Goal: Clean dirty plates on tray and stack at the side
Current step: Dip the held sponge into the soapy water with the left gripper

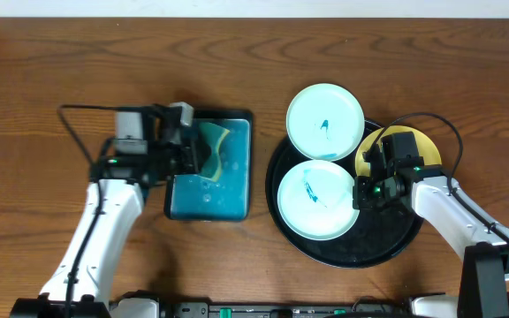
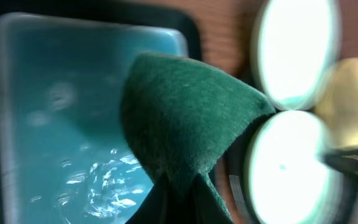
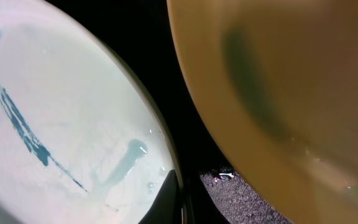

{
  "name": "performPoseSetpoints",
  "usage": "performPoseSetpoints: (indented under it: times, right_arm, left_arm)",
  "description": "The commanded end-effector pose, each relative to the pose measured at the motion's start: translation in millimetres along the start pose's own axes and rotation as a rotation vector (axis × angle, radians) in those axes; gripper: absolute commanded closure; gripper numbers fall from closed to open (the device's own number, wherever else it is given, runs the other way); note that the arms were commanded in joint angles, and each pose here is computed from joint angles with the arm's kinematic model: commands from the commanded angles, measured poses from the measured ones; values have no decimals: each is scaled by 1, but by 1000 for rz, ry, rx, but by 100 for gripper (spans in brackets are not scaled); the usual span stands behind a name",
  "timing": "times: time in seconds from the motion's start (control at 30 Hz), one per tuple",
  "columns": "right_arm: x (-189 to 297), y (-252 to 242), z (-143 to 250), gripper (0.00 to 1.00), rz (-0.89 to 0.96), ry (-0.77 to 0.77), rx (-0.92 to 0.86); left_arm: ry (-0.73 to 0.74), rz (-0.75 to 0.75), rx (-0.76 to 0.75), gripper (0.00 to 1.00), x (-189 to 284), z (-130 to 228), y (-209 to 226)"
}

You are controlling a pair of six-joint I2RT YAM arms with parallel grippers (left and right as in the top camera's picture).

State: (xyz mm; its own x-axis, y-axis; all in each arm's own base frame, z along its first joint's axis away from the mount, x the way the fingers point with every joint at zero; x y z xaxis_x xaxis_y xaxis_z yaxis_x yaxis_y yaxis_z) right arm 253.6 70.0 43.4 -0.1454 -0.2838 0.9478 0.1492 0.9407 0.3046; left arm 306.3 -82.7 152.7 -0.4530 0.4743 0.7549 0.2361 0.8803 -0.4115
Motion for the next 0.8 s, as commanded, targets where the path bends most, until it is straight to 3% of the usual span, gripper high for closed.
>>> performPoseSetpoints:
  times: [0.0, 0.1, 0.5, 0.77]
  right_arm:
    - [-2, 0, 2, 99, 13, 5, -13]
    - [-2, 0, 2, 99, 13, 5, -13]
    - [-2, -1, 2, 99, 15, 8, -13]
    - [-2, -1, 4, 99, 17, 14, -15]
  left_arm:
    - [-16, -371, -10, 93, -3, 1, 22]
    - [-2, -452, -33, 93, -12, 7, 16]
    - [198, -400, -46, 93, -72, 54, -18]
    - [239, -345, -130, 93, -78, 71, -48]
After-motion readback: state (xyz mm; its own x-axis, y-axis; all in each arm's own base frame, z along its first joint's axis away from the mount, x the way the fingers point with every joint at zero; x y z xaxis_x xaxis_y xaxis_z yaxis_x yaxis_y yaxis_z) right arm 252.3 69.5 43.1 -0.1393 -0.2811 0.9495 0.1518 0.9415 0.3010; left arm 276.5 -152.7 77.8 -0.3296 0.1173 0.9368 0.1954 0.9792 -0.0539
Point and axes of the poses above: each gripper's point midway between its finger pads, its own x axis back along the fingers, its own y axis along the line the jaws close on, z = x × y, the point moved 4 cm from there along x, back along the fingers, and after that the axes turned 6 degrees about -x, right-handed, at the moved point
